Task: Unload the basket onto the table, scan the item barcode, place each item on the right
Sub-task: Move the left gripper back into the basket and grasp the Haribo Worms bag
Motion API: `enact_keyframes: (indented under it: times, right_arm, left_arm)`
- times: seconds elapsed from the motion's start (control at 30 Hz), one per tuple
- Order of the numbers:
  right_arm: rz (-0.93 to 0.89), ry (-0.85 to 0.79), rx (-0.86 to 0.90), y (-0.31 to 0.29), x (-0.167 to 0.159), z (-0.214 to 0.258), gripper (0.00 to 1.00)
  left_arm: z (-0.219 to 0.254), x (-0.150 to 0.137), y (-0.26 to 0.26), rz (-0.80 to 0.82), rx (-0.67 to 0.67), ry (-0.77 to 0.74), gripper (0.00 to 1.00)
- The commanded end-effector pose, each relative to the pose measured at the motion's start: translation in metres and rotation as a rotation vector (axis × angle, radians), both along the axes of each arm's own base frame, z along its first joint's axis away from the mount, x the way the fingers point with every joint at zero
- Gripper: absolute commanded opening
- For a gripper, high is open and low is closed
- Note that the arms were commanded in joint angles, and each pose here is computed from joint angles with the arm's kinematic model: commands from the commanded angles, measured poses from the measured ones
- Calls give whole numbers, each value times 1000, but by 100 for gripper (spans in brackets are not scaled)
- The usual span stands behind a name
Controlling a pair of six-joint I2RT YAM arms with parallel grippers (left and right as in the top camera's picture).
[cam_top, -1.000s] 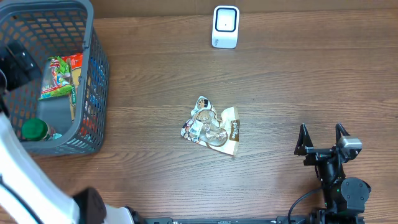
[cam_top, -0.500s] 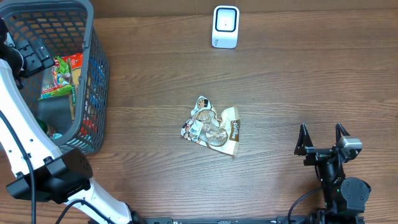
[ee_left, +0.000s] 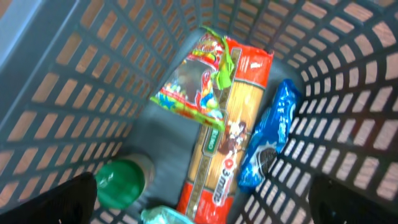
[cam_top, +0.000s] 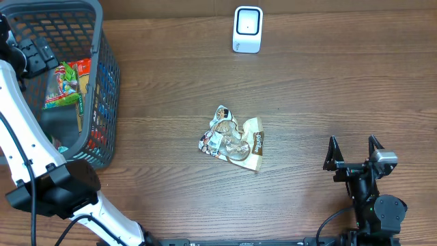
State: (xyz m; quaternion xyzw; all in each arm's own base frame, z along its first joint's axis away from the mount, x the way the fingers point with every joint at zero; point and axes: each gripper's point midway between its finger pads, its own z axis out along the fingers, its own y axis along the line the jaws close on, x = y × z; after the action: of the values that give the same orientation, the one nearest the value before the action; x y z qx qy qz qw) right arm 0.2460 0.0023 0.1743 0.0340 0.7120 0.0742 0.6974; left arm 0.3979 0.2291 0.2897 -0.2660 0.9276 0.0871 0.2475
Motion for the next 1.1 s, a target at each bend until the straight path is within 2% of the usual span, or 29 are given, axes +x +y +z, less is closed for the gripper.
enact_keyframes:
  times: [0.0, 0.47, 0.77, 1.07]
  right_arm:
    - [-12, -2, -3, -2, 0, -2, 100]
    - [-12, -2, -3, -2, 0, -2, 100]
    - [-12, -2, -3, -2, 0, -2, 100]
    - [-12, -2, -4, -2, 0, -2, 100]
  left_arm:
    - [-23, 10, 7, -44, -8, 29, 100]
    - [-111, 39, 26, -98, 11, 36, 100]
    - [-146, 62, 39, -128, 58, -8, 100]
    - [-211, 82, 43, -173, 7, 23, 100]
